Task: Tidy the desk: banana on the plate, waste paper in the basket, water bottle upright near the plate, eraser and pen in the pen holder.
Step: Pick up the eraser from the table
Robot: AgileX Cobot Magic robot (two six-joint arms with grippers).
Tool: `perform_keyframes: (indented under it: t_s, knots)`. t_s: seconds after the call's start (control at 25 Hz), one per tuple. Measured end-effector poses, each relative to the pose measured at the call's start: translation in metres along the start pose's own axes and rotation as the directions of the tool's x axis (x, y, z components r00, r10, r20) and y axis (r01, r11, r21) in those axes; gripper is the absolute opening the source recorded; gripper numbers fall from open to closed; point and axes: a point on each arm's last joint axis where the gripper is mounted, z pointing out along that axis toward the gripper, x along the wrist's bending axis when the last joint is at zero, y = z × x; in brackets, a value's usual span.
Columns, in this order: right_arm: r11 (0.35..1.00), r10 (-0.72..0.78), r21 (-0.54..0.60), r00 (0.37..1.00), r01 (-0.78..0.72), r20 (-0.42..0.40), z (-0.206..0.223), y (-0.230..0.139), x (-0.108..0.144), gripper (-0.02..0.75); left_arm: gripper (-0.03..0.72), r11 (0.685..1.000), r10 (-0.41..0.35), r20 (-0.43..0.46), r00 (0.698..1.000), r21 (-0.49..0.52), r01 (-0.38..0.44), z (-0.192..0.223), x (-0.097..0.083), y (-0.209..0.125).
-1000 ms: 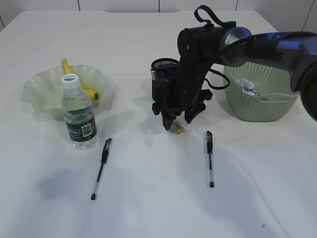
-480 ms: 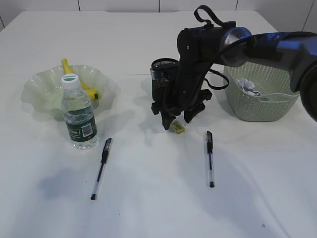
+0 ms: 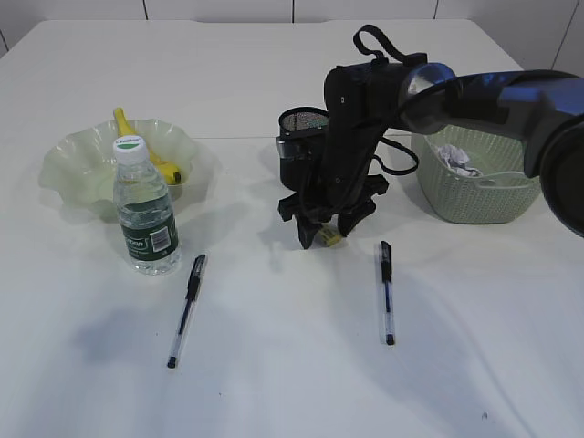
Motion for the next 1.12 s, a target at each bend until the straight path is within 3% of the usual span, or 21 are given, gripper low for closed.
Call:
perform_keyframes:
  t_s: [0.16,0.56,1.12]
  knots:
    - [1.000,0.000,0.000,1.000,0.000,0.000,0.000,0.000,0.000,0.479,0.485,1.000,-0.001,0.002,1.000,-0.009,0.001,0.000,0.000,0.001]
    - [1.000,0.001,0.006,1.000,-0.001,-0.002,0.000,-0.001,0.000,0.220,0.485,1.000,-0.001,0.003,1.000,-0.020,0.001,0.000,0.000,0.002]
    - [1.000,0.003,0.023,1.000,-0.003,-0.025,-0.019,0.007,0.004,0.200,0.485,1.000,-0.006,0.010,1.000,-0.017,0.006,0.000,-0.001,0.002]
